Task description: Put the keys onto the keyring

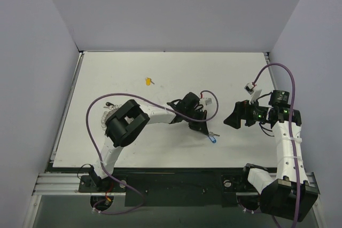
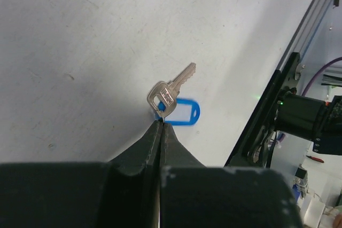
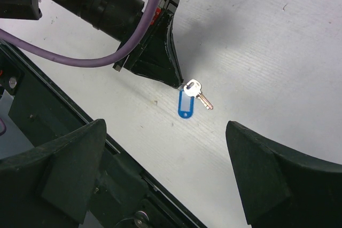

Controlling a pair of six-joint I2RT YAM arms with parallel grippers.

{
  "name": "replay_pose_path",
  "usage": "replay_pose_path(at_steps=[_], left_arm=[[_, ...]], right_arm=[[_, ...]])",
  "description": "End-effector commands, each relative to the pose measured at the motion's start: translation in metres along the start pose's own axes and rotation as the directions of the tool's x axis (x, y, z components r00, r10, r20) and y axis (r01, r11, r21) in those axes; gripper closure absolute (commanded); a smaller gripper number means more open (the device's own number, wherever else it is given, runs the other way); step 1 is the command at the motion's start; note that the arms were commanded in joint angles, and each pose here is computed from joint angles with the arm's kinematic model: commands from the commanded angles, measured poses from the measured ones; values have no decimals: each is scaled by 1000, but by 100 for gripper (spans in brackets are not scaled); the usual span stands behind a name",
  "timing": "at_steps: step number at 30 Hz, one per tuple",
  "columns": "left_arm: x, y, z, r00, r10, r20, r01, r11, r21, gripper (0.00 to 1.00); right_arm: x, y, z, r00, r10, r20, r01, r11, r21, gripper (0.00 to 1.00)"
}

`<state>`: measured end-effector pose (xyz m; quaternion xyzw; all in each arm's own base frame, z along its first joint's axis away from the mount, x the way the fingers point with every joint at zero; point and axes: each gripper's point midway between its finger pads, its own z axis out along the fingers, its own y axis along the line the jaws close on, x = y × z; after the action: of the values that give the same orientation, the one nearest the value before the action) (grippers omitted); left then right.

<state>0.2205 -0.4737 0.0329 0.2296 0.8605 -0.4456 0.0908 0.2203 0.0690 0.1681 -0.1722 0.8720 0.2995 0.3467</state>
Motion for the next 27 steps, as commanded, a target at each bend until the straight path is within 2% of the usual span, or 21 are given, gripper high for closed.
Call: replay_pose_path(at_steps=[1,2,4,8,10,11,12,13,14,15,16,17,18,19,20,21,22,23,24,25,27], left_arm=[[-23,5,-11,997,63,43,-58,992,-114,90],[-33,3,-20,993,87,81,-74,986,-152,74],[-48,-3,-35,981,133,140,-105,975,-194,65],[-72,-15,-78,935,244,258,-169,944,-283,60],[-82,-18,-109,899,309,310,-195,917,-348,60],[-94,-27,-137,860,367,356,-221,895,-388,59],[-92,-25,-150,850,385,360,-226,883,-410,54],[-101,-30,-179,811,424,403,-228,864,-449,50],[-98,-17,-197,805,423,415,-205,856,-475,39],[-104,-30,-228,762,436,480,-196,860,-471,33],[-101,-7,-241,760,411,503,-148,864,-481,20],[-103,-19,-269,723,394,567,-135,886,-444,16],[-100,6,-285,719,362,594,-84,893,-442,14],[-92,-8,-299,703,354,616,-127,916,-381,14],[-89,12,-313,696,337,634,-91,917,-388,14],[-82,4,-323,680,360,639,-132,917,-377,14],[-74,17,-328,684,367,631,-120,909,-399,14],[-68,18,-334,665,427,613,-162,884,-439,14],[-56,30,-329,683,433,589,-159,874,-459,15],[-52,32,-332,668,471,576,-179,853,-490,15],[-39,44,-328,674,488,555,-184,838,-513,16]], right_arm=[[-5,6,-3,1000,-13,9,13,1000,-28,12],[-5,6,-3,1000,-14,9,14,1000,-27,12],[-4,6,-3,1000,-20,7,20,999,-32,12],[6,12,-3,998,-65,-18,64,995,-71,12],[17,21,-2,987,-150,-51,142,981,-131,13],[22,25,0,976,-205,-70,191,967,-166,13],[33,30,-2,950,-296,-99,271,939,-211,13],[39,31,1,884,-451,-119,408,872,-270,14],[56,38,-4,847,-504,-169,427,835,-346,13],[62,41,-4,737,-659,-149,553,715,-428,13],[72,44,-6,713,-681,-169,539,686,-488,12],[74,45,-4,631,-763,-138,596,592,-543,12],[79,44,-3,618,-771,-155,571,575,-586,12],[75,42,0,550,-825,-132,604,503,-618,13],[72,41,3,539,-831,-137,582,485,-653,14],[72,40,7,492,-864,-106,595,422,-684,19],[71,38,9,482,-870,-106,561,399,-725,21],[71,35,12,422,-904,-73,563,324,-761,28],[68,32,16,413,-908,-71,534,304,-789,32],[68,32,18,390,-919,-53,512,264,-817,37],[62,31,28,385,-922,-42,462,232,-856,47]])
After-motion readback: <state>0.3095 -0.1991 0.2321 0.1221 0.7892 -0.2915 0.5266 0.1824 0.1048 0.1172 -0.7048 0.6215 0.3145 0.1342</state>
